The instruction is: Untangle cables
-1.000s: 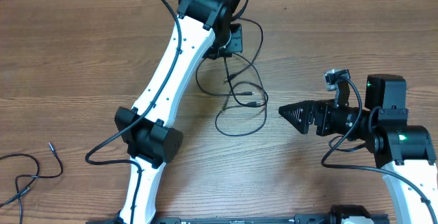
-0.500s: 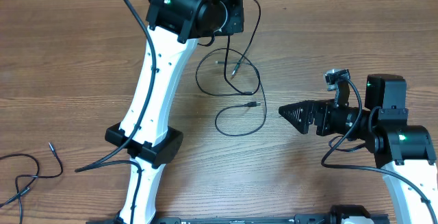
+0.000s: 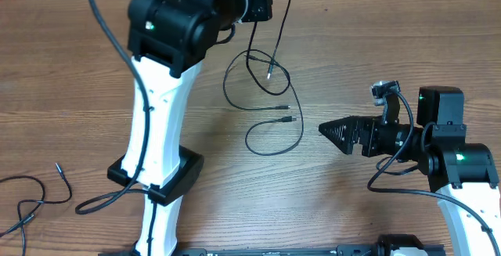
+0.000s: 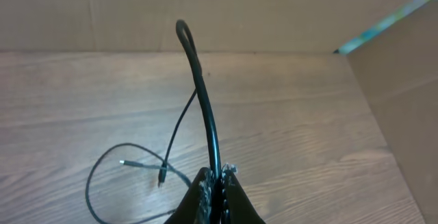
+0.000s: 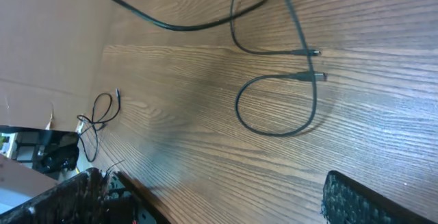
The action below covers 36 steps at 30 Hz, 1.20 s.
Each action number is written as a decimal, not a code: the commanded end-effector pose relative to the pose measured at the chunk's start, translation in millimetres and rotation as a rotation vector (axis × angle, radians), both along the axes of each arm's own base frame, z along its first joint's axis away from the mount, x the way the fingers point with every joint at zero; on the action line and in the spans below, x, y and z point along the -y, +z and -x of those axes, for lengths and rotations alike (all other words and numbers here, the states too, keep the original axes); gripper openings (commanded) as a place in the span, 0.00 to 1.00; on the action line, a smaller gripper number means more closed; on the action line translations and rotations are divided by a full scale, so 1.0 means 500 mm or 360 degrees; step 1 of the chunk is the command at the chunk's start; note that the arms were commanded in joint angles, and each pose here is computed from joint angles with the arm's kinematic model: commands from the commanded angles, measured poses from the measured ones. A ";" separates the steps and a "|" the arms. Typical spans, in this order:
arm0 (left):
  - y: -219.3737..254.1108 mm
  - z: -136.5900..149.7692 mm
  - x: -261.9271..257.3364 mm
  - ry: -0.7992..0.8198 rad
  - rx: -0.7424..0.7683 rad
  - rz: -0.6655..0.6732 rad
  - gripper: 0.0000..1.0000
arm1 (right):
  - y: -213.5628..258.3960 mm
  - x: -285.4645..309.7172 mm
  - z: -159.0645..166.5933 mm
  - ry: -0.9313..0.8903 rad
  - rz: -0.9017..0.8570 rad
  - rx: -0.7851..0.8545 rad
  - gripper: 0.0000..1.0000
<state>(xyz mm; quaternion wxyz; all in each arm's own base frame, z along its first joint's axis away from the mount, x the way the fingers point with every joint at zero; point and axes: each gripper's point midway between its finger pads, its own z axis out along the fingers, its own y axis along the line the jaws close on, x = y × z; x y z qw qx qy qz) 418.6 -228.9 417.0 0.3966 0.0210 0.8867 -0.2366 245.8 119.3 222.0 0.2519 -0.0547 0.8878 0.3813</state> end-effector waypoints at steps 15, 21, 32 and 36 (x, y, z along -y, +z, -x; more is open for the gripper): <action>0.311 0.109 -0.138 0.0134 0.0691 0.0282 0.04 | 0.016 0.000 -0.005 0.0003 0.0014 0.0047 1.00; 0.383 0.133 -0.176 0.0253 0.0888 0.0329 0.04 | 0.015 0.000 -0.004 0.0003 0.0015 0.0039 1.00; 0.349 0.130 -0.295 0.0746 0.0838 0.0091 0.04 | 0.015 0.000 -0.003 0.0003 0.0015 0.0038 1.00; 0.334 0.133 -0.335 0.0911 0.0811 -0.0008 0.04 | 0.015 0.000 -0.003 0.0003 0.0014 0.0038 1.00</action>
